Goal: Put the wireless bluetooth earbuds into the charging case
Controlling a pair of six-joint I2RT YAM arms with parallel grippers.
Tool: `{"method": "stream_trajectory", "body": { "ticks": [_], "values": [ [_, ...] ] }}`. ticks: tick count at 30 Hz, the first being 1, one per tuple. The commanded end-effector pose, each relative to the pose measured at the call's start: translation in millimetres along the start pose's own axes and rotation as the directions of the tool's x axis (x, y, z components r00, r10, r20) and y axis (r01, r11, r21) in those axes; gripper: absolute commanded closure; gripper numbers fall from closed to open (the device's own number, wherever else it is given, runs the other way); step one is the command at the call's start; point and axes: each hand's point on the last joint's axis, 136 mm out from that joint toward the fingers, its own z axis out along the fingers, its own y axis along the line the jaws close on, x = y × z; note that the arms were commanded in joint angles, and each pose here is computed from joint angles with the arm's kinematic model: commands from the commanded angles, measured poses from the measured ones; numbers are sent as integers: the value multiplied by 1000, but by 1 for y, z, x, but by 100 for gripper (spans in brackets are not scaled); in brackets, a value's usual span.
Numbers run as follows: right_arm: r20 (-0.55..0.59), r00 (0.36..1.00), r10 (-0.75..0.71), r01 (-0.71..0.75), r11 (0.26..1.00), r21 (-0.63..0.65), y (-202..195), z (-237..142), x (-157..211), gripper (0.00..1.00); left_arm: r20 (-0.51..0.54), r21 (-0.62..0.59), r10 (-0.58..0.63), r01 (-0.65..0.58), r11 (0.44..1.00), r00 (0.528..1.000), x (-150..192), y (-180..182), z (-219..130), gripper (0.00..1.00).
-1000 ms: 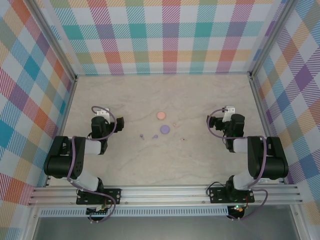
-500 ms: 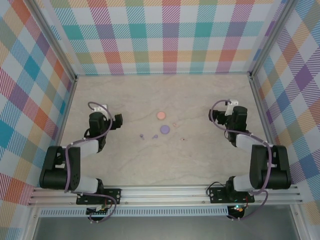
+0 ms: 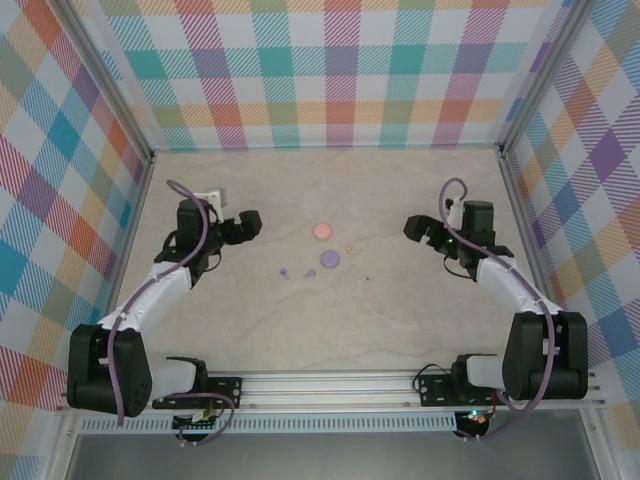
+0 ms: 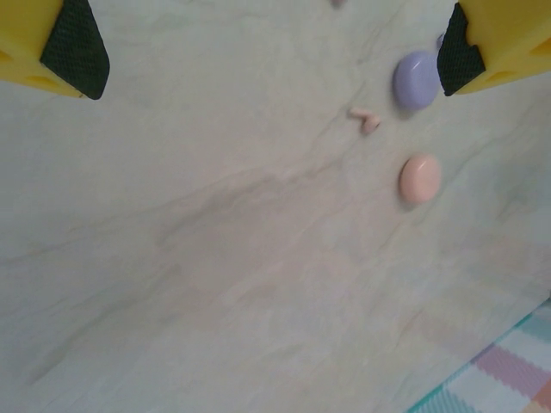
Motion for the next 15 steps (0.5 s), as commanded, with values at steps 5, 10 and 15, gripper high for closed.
{"method": "stream_trajectory", "body": {
  "ticks": [5,10,15],
  "values": [
    [-270,963,17,-60,987,-151,51,24,64,7,-271,148,33,8,989,962,43,-65,34,23],
    [-361,933,12,-72,985,-154,65,42,89,23,-404,222,72,21,975,912,73,-103,67,38],
    [-400,916,23,-105,977,-185,84,59,103,43,-484,226,72,46,973,872,94,-119,101,53]
  ]
}}
